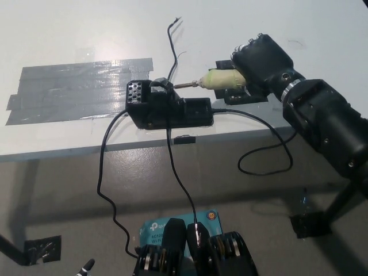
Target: The robot uses its right hand to grab and lift the soldering gun kept on the middle of the table and puts it in its base
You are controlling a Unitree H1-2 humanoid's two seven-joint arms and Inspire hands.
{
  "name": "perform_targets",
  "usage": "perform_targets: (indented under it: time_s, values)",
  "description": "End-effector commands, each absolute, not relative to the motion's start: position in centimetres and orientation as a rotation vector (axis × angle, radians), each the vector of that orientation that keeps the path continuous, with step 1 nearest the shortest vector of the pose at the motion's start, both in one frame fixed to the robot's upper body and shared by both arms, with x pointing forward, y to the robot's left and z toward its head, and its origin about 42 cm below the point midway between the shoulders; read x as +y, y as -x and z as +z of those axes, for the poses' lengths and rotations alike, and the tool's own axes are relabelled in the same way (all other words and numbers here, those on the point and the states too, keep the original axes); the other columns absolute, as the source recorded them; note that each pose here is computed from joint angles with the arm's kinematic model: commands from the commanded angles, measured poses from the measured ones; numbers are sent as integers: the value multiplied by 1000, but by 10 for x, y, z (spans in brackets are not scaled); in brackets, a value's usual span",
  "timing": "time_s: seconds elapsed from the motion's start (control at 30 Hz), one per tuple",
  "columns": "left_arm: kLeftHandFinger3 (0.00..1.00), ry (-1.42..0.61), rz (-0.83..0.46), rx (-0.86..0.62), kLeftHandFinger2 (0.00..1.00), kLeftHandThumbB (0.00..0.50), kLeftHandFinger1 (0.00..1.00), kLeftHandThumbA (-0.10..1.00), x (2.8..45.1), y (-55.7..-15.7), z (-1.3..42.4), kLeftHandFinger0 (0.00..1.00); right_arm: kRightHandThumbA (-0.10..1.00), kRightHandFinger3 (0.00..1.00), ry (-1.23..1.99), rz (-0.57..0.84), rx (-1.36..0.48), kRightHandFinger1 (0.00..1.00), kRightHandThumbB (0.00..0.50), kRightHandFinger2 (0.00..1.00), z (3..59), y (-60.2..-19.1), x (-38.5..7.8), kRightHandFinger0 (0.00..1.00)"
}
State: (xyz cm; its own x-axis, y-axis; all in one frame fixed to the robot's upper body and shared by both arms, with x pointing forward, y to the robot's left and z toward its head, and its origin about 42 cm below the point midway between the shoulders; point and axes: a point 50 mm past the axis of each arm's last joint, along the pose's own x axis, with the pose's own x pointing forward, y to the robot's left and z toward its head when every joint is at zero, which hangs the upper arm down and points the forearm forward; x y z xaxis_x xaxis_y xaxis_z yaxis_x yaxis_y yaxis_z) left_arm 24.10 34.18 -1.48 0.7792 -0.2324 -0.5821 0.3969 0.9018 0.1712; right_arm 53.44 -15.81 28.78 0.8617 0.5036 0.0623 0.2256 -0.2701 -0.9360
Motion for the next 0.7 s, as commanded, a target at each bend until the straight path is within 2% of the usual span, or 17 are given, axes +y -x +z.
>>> perform_targets:
  time_s: [0.0,0.07,0.23,0.27,0.3,0.37,0.4,0.43,0.47,0.53,0.67]
  values:
    - [622,-322,-343,570,250,500,8,1000,349,-248,-7,0,-100,472,1883,204,-544,77,0,509,321,-542,-158,0]
    - [627,-321,-347,566,257,500,0,1000,350,-248,-7,0,-100,513,1888,205,-546,82,0,515,324,-541,-153,0]
    - [655,-323,-350,568,264,500,0,1000,346,-249,-5,0,-100,494,1889,191,-566,23,0,464,327,-541,-148,0]
    - [645,-320,-352,561,265,500,7,1000,346,-250,-4,0,-100,480,1886,193,-565,0,15,434,330,-543,-143,0]
    - [645,-316,-352,557,262,500,0,1000,346,-251,-4,0,-100,488,1892,189,-570,0,64,428,331,-544,-141,0]
    - [634,-307,-353,552,260,500,0,1000,346,-251,-2,0,-100,465,1917,193,-567,0,74,431,334,-546,-136,0]
    - [661,-313,-361,547,279,500,0,1000,347,-250,-2,0,-100,467,1927,190,-574,0,86,432,334,-546,-133,0]
    - [669,-315,-364,545,289,500,0,1000,347,-250,-3,0,-100,446,1931,189,-577,0,76,435,334,-546,-132,0]
    - [655,-302,-357,549,289,500,0,1000,347,-250,-3,0,-100,414,1930,194,-570,0,26,429,335,-546,-129,0]
    - [644,-302,-354,552,290,500,0,1000,347,-250,-3,0,-100,384,1928,195,-569,0,2,424,334,-546,-128,0]
    - [643,-306,-348,556,295,500,0,1000,346,-251,-3,0,-100,399,1948,205,-555,0,8,452,332,-545,-125,0]
